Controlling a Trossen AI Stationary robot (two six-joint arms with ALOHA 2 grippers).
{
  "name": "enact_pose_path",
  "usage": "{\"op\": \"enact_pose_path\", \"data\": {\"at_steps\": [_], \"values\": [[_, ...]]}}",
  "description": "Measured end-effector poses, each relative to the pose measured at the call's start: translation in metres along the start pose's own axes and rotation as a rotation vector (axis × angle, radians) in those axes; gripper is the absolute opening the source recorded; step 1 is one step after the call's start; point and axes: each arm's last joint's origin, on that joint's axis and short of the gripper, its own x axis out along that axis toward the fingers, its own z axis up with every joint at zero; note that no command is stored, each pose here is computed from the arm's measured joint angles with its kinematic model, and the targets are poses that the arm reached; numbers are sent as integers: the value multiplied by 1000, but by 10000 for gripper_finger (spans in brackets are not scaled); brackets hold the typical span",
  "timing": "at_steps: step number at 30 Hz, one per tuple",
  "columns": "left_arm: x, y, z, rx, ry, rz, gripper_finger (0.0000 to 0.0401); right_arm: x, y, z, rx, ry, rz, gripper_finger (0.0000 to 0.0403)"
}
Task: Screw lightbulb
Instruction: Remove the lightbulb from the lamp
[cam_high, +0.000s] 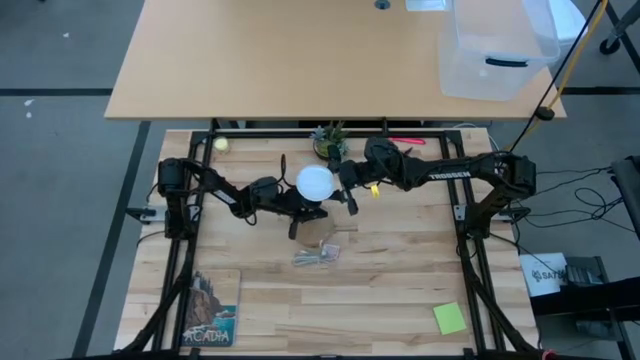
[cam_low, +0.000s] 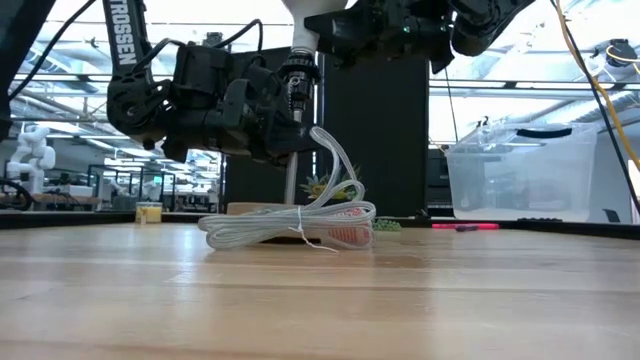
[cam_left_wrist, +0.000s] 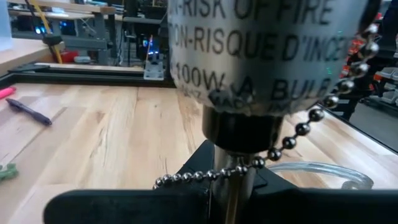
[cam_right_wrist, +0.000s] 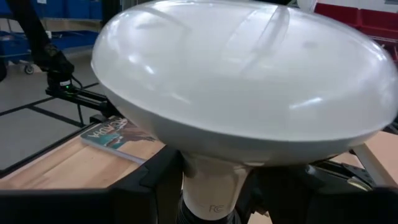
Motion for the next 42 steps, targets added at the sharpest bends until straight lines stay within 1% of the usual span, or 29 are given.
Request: {"op": "enact_pose_path", "data": {"at_steps": [2,6,10,16,18,22,25,29,35,39,42], "values": [[0,0,-1,-2,5,-1,23,1,0,0,-2,-1,4,175],[0,-1,-1,0,9,-22,23,4,-1,1,-5,-14,49,175],[0,-1,-2,0,15,-24,23,7,-1,2,15,-19,60,176],[0,-1,-2,3,18,-35,23,10,3,5,15,-36,71,176],[0,-1,-2,-1,19,-28,23,11,4,6,28,-45,66,176],[-1,-2,-3,2,22,-21,23,17,13,8,43,-35,9,176],[0,-2,-3,6,22,-26,23,20,18,8,33,-34,22,176],[1,-5,-3,7,24,-61,23,20,20,8,31,-36,40,176],[4,-15,-4,31,26,-139,23,26,26,6,15,-67,147,176],[5,-16,-3,33,20,-165,23,29,32,7,13,-73,164,176],[6,-20,-2,46,15,-207,23,32,39,9,15,-78,181,176]]}}
